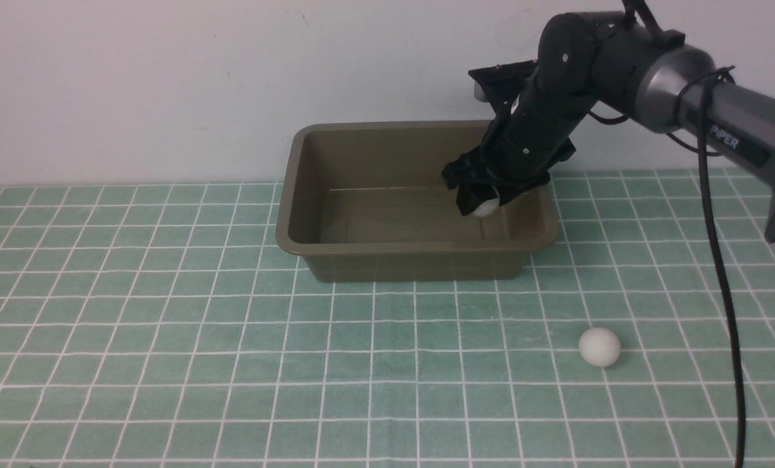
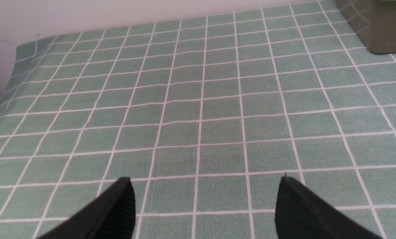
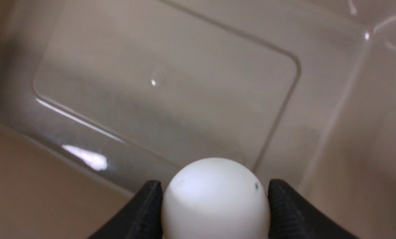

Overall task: Put the table tennis balls in the box on the green coffee tablecloth.
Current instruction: 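Release the ping pong ball into the bin and lift the gripper away, then reach for and grasp a ping pong ball on the table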

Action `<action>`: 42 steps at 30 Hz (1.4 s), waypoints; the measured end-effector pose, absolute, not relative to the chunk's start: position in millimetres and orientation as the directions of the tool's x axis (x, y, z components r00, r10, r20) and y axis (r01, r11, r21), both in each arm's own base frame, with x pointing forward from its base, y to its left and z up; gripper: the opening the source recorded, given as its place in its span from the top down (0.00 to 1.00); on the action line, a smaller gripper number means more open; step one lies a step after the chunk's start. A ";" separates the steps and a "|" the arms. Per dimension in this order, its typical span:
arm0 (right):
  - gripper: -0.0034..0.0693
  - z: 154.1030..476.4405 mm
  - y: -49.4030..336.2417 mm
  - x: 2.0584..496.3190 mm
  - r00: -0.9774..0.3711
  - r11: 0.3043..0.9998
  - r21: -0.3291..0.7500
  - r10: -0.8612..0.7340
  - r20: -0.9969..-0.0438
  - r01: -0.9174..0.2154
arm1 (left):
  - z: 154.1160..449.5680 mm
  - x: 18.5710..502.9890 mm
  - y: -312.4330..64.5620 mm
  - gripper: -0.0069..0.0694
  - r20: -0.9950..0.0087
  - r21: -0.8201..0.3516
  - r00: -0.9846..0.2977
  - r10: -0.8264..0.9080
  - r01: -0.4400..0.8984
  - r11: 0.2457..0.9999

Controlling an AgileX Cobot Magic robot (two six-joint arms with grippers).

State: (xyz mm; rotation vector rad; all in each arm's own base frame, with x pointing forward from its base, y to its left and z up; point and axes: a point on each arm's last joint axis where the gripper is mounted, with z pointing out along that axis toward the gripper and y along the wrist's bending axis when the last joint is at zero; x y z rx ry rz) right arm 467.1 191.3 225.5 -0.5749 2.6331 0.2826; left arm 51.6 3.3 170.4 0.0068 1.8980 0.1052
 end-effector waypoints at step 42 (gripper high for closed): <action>0.36 379.9 109.1 385.6 -0.771 0.937 -0.009 -0.294 -0.564 -0.351 | 170.4 51.6 3.3 0.24 -0.944 0.077 -0.324 0.057 -0.048 0.996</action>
